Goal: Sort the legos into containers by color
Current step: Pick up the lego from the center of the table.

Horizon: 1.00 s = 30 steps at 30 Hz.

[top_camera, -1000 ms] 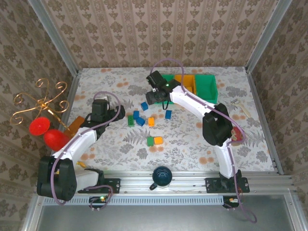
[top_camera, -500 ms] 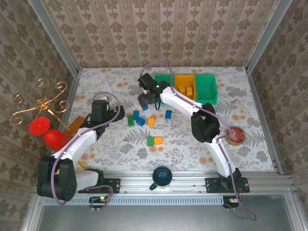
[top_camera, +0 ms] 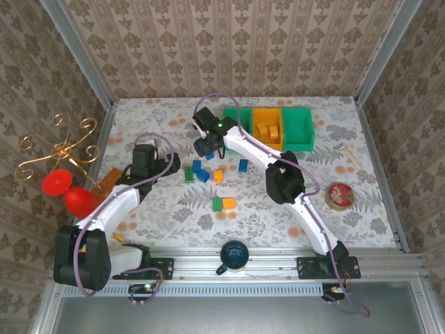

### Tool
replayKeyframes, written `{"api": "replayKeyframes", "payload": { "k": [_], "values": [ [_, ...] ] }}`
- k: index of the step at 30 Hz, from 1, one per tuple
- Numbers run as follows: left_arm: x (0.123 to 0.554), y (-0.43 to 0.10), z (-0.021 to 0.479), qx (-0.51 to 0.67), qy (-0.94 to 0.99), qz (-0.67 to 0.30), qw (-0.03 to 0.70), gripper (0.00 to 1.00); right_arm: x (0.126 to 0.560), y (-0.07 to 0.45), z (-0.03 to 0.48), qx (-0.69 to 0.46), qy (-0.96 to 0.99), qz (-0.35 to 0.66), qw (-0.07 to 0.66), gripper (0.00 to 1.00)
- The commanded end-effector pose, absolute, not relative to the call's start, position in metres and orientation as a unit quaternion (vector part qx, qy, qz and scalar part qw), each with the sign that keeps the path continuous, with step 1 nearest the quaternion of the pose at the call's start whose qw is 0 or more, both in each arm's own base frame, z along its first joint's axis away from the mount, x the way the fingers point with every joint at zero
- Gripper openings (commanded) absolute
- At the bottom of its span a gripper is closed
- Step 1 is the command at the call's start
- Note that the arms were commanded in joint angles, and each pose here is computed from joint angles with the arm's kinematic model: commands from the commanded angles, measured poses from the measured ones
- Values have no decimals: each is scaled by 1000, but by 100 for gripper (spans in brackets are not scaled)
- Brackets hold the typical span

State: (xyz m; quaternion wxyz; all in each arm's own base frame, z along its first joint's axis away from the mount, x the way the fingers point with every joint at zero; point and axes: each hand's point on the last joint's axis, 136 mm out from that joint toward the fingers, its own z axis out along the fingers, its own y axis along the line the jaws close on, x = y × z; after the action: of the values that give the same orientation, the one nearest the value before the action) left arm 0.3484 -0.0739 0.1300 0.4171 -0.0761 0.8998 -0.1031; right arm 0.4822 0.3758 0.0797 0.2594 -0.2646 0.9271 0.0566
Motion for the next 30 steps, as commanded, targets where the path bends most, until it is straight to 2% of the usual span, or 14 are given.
{"api": "replayKeyframes", "payload": {
  "k": [1,8,20,22,26,30],
  "values": [
    [347,-71,128,-88,899,-108,415,100,472,378,66,-288,928,52,231,66],
    [347,-71,128,-88,899,-107,415,100,473,378,53,-293,929,47,220,61],
    [347,-69,127,-89,900,-106,413,100,480,375,38,-291,932,38,215,47],
    [347,-69,127,-89,900,-106,413,100,482,374,39,-290,932,40,216,43],
    [347,-69,126,-90,900,-106,413,100,482,374,45,-290,931,42,217,28],
    [347,-69,127,-91,900,-107,413,100,481,373,58,-290,929,43,224,21]
  ]
}}
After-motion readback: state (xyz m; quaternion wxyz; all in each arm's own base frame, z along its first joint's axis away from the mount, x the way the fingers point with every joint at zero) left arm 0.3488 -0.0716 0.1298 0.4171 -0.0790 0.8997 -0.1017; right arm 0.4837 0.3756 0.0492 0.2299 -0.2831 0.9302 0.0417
